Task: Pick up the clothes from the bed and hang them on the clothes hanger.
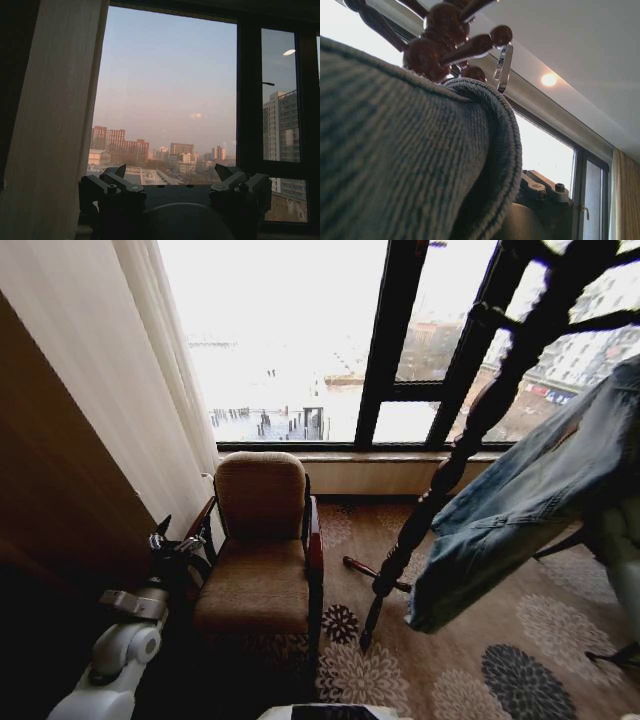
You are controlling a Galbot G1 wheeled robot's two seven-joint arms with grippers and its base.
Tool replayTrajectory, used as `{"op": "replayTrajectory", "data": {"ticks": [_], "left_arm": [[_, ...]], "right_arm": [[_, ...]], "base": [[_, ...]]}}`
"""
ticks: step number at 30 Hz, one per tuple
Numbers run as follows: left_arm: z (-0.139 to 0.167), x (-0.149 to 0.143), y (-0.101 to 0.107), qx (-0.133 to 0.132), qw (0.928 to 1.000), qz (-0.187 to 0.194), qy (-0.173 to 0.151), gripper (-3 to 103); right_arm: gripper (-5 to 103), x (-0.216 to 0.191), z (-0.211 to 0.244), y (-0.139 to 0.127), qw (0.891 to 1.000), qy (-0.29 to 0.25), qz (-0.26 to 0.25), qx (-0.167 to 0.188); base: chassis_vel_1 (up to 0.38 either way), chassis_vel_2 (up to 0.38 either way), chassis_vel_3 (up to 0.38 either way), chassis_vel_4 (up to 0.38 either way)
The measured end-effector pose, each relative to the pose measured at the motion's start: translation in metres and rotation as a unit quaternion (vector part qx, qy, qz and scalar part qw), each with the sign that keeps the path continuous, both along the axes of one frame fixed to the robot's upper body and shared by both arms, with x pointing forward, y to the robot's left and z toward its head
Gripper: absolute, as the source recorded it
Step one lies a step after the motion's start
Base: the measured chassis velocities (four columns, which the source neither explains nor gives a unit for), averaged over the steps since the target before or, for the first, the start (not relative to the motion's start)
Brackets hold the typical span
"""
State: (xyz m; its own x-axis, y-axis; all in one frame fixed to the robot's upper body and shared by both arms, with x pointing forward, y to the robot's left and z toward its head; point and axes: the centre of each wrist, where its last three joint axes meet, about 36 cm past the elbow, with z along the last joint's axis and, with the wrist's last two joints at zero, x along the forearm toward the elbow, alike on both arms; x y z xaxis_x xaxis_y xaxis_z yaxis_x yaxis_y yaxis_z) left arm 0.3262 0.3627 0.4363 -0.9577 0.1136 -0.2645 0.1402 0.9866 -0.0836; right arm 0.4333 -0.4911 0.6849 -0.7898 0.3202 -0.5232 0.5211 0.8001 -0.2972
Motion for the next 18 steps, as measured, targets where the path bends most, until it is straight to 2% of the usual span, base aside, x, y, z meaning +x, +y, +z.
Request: {"op": "replayTrajectory", "data": {"ticks": [5, 18], "left_arm": [[0.0, 0.0, 0.0, 0.0, 1.0, 0.0, 0.0, 100], [0.0, 0.0, 0.0, 0.0, 1.0, 0.0, 0.0, 100]], "right_arm": [[19, 0.01, 0.007, 0.004, 1.0, -0.004, 0.004, -0.004], [19, 0.011, -0.011, -0.009, 1.0, 0.012, -0.01, 0.011]], "base": [[0.0, 0.0, 0.0, 0.0], [0.0, 0.0, 0.0, 0.0]]}}
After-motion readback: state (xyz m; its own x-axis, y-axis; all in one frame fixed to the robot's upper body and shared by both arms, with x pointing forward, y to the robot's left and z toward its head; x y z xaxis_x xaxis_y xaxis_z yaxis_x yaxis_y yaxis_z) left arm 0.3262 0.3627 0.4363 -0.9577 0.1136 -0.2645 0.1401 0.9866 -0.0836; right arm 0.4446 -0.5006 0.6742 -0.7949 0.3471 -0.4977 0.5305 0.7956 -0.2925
